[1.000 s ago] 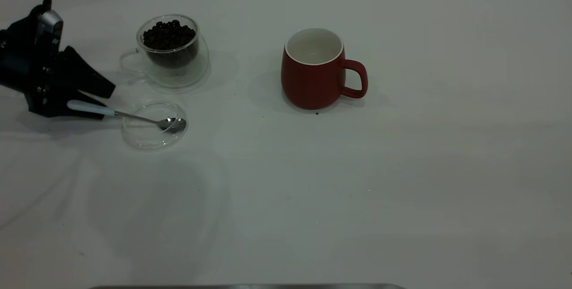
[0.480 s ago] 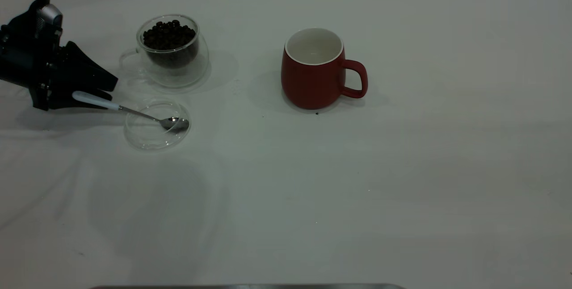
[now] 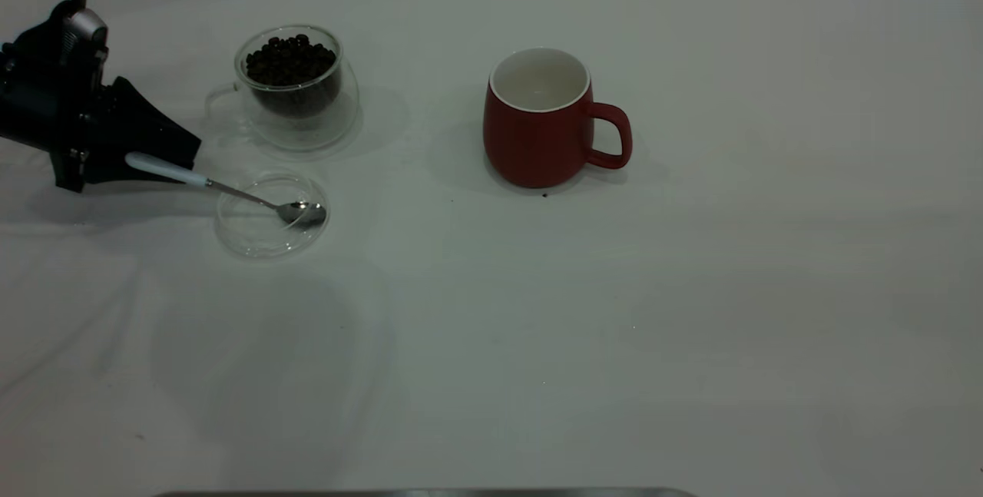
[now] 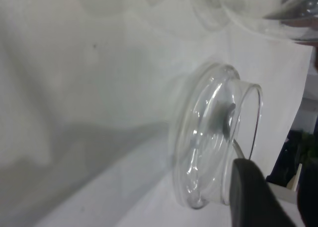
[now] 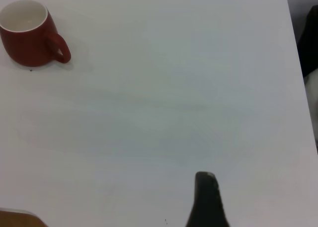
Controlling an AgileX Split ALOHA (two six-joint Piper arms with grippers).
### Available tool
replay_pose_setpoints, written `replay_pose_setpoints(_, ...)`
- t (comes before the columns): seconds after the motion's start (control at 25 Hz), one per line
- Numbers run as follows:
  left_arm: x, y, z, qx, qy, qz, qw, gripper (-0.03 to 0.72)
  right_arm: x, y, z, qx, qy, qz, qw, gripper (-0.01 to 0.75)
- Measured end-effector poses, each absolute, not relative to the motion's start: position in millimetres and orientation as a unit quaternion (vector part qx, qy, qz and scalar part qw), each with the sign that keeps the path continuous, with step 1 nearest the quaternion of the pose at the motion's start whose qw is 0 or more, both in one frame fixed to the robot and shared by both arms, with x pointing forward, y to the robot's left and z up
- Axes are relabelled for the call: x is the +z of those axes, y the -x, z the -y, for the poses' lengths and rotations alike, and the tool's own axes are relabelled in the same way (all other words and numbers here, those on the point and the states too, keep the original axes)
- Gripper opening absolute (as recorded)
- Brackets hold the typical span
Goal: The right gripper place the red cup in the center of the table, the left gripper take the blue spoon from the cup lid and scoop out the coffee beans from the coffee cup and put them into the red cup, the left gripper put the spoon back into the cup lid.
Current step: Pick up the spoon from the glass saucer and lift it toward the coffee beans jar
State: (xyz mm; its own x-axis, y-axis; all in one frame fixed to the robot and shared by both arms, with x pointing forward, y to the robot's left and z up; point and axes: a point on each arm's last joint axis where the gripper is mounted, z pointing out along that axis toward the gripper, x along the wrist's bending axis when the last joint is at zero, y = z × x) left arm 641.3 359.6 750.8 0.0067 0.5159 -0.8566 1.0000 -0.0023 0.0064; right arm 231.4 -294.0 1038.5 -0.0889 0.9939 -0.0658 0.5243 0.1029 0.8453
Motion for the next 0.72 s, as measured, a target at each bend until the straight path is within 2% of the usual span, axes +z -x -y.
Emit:
replay_pose_setpoints(0.16, 750.1, -640.1, -360.0, -0.353, -0.612, -0.622, 0.337, 0.220, 1038.5, -231.4, 294.0, 0.338, -0.578, -0.656, 0.348, 0.588)
replay_pose_setpoints(0.72, 749.9, -638.1, -361.1, -0.357, -0.614, -0.626, 0.321, 0.232, 1038.5, -231.4, 294.0, 0.338, -0.578, -0.656, 0.348, 0.588)
